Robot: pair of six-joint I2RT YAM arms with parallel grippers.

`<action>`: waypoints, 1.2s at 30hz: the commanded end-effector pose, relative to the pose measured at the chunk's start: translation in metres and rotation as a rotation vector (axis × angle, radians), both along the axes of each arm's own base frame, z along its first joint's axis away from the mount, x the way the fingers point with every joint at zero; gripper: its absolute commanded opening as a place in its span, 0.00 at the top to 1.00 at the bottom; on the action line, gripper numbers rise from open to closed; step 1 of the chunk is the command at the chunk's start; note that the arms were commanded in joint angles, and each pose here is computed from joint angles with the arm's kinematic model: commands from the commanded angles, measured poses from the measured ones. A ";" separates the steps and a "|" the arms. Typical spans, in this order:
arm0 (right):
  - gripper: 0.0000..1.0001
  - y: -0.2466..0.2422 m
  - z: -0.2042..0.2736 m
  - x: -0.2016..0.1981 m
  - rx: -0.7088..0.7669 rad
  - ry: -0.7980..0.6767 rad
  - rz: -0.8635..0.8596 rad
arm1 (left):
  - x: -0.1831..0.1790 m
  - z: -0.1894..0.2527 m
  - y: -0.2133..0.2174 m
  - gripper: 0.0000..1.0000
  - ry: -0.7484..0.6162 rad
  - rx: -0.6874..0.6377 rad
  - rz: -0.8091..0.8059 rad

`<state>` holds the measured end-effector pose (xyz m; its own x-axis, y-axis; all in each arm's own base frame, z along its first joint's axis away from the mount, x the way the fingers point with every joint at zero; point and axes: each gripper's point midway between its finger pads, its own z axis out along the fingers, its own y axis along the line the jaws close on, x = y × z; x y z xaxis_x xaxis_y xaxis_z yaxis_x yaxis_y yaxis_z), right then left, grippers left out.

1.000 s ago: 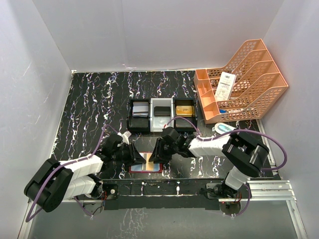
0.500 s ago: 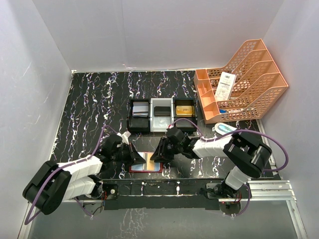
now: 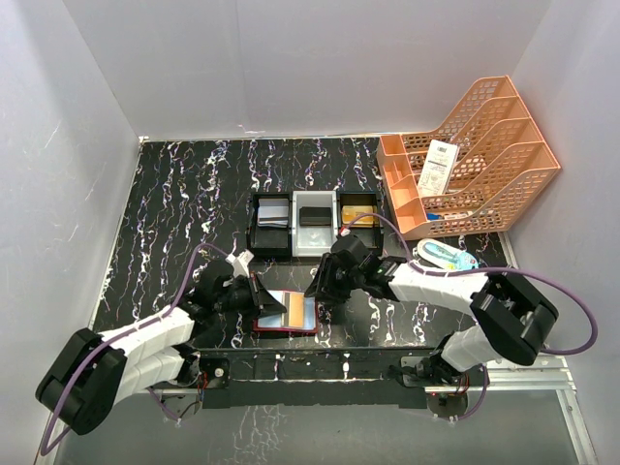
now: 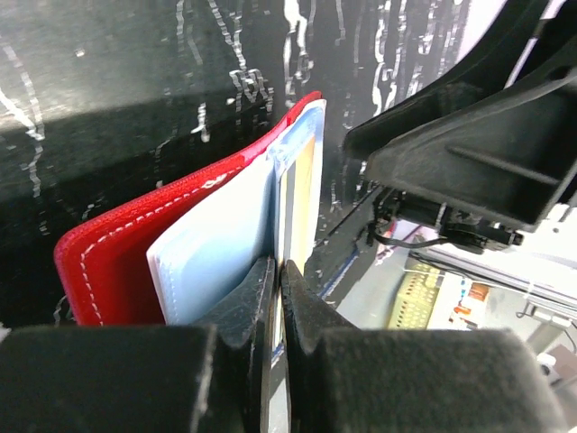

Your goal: Take the credit cards out of the card holder

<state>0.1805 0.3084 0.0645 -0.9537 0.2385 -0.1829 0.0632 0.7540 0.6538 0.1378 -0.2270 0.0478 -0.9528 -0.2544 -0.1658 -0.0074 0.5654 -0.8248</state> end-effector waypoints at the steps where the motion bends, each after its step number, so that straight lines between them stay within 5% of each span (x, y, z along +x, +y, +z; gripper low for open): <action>1: 0.64 0.011 0.020 -0.003 0.096 -0.048 0.066 | 0.005 0.031 -0.016 1.00 -0.021 -0.135 -0.022; 6: 0.60 0.021 0.033 -0.008 0.172 -0.054 0.104 | 0.010 0.037 -0.021 1.00 -0.011 -0.169 -0.006; 19: 0.62 0.011 -0.004 0.001 -0.077 -0.031 0.077 | 0.016 -0.010 -0.016 1.00 0.072 -0.088 0.063; 36: 0.66 0.037 -0.003 -0.001 -0.010 -0.060 0.147 | 0.004 -0.031 -0.004 1.00 0.081 0.000 0.041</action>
